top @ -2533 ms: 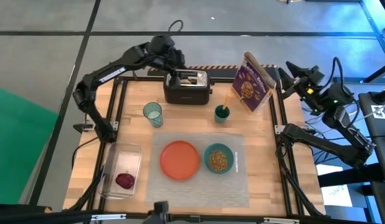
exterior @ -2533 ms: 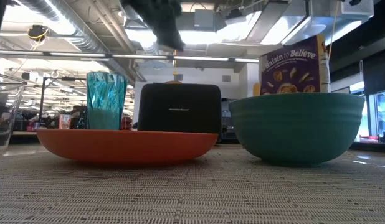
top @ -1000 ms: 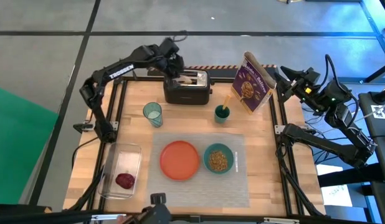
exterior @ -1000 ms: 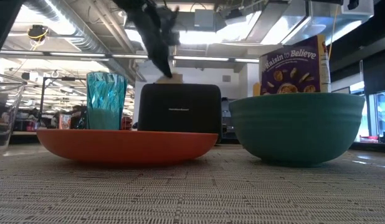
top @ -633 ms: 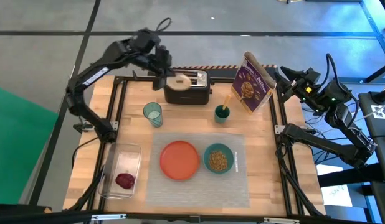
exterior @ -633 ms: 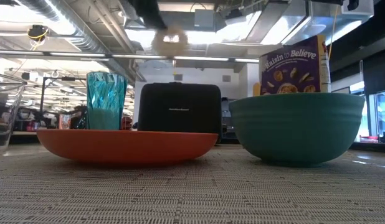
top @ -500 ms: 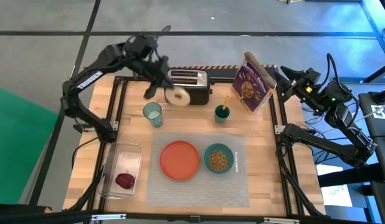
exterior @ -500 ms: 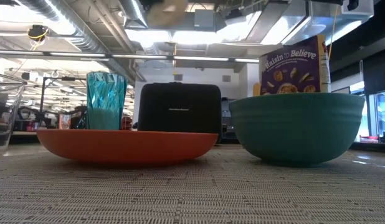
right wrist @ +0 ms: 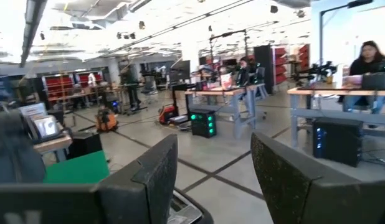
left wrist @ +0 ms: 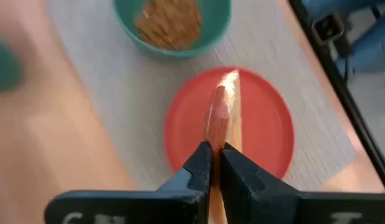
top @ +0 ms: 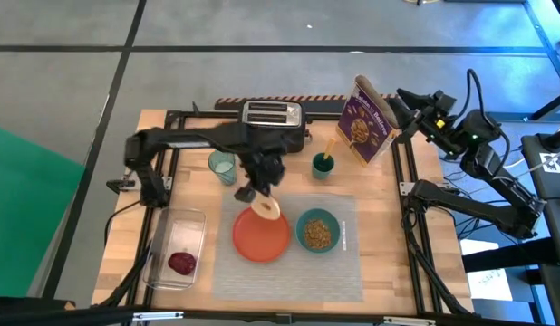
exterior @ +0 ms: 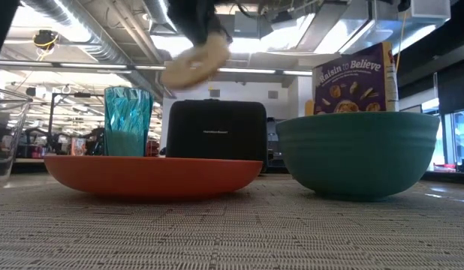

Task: Arrange a breakfast setting
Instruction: Put the toasted bagel into the orange plate

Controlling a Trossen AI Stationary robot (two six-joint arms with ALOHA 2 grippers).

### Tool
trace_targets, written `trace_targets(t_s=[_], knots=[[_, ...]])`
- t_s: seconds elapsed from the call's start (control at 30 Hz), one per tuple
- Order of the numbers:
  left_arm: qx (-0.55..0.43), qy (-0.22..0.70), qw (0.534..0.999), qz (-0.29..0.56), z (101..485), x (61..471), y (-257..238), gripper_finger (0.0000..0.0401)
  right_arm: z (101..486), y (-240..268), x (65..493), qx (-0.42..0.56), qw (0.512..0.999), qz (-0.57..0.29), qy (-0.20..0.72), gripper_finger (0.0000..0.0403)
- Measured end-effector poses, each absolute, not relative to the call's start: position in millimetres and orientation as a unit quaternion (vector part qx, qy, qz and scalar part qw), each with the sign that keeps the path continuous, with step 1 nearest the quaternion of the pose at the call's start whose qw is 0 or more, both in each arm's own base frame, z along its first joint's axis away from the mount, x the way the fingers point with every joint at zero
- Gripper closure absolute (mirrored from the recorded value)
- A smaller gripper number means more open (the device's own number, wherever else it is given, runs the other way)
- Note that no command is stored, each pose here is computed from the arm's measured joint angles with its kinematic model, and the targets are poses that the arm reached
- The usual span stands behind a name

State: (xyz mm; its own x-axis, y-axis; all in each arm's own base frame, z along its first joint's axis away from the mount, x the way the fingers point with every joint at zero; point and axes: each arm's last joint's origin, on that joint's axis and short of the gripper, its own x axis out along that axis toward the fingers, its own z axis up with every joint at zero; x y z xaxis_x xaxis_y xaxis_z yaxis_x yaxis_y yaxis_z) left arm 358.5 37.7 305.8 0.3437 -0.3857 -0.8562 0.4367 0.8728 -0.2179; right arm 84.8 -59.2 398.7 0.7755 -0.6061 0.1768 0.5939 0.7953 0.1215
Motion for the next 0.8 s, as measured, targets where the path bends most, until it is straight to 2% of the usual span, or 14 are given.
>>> trace_targets(t_s=[0.27,0.47,0.8], knots=[[0.001,0.595,0.759,-0.266,243.8,385.5,32.0,0.0385,398.6,-57.8,84.7,0.046,0.947,-0.298,-0.107,0.0210],[0.005,0.629,0.735,-0.254,218.4,393.1,34.5,0.0383,396.1,-55.5,81.3,0.051,0.948,-0.299,-0.097,0.0210],[0.005,0.653,0.727,-0.212,212.9,393.8,36.7,0.0314,391.4,-56.9,81.9,0.055,0.944,-0.316,-0.073,0.0210]])
